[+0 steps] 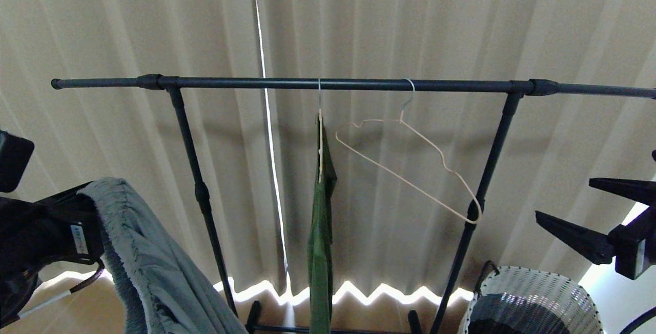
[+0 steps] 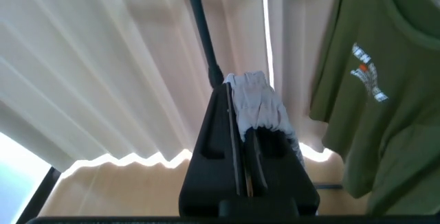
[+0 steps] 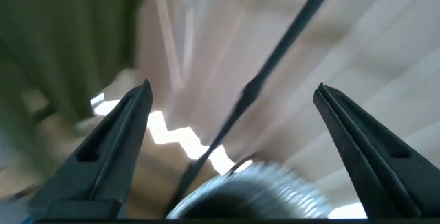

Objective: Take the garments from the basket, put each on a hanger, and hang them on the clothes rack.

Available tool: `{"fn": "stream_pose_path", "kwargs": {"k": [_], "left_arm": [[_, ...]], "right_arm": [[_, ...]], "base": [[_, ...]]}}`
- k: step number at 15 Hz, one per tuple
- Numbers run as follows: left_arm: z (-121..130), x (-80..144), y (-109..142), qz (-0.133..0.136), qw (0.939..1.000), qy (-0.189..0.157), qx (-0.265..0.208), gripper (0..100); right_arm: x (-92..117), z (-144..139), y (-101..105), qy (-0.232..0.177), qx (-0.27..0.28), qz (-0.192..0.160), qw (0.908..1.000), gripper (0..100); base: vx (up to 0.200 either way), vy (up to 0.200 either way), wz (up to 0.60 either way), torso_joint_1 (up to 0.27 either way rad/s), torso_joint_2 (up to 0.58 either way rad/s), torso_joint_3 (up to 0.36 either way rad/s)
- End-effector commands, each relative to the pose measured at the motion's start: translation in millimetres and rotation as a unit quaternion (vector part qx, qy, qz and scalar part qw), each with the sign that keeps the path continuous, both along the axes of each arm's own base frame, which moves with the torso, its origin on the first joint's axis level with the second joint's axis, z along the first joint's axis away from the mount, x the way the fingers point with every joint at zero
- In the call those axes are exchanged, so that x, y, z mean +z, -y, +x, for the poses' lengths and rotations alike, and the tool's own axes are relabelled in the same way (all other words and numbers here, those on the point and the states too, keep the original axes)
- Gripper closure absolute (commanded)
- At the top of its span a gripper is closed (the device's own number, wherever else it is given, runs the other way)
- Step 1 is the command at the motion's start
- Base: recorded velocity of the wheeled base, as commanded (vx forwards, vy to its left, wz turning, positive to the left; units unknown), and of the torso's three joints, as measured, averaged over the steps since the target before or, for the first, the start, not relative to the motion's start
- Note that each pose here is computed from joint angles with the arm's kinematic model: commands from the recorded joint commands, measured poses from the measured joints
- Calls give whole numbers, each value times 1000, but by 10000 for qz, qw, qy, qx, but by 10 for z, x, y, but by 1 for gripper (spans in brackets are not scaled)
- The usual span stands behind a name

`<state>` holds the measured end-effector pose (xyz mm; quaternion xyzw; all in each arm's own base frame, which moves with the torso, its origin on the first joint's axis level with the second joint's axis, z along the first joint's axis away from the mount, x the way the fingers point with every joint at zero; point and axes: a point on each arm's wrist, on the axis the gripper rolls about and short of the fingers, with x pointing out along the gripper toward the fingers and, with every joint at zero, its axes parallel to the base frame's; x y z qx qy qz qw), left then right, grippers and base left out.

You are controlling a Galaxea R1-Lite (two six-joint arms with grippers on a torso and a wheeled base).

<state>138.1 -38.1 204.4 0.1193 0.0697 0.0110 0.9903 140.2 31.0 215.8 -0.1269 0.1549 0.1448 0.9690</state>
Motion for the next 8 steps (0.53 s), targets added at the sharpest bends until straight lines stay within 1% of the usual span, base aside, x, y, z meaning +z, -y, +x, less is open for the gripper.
{"fn": "stream_pose_path", "kwargs": {"k": [1,2,3,4,5,8], "left_arm": [[-7,-79,-6,23,9999,-105,9,100],[-22,-113,-11,32,9999,-155,10,100],[-45,-191,-14,66,9996,-271,-98,100],[-53,-210,-13,91,9994,-298,-178,100],[-48,-202,-2,48,9989,-279,-382,100],[-57,-211,-4,39,9988,-287,-403,100]], "right_arm": [[518,-86,-9,57,142,150,9998,0],[593,-91,-23,-79,194,120,9997,0],[619,-88,-62,-244,323,78,9992,0],[616,-81,-75,-281,360,68,9989,0],[598,-65,-91,-340,391,50,9986,0],[573,-54,-151,-407,559,-4,9976,0]], "base": [[0,0,0,0,0,0],[0,0,0,0,0,0],[0,0,0,0,0,0],[0,0,0,0,0,0],[0,0,0,0,0,0],[0,0,0,0,0,0]]}}
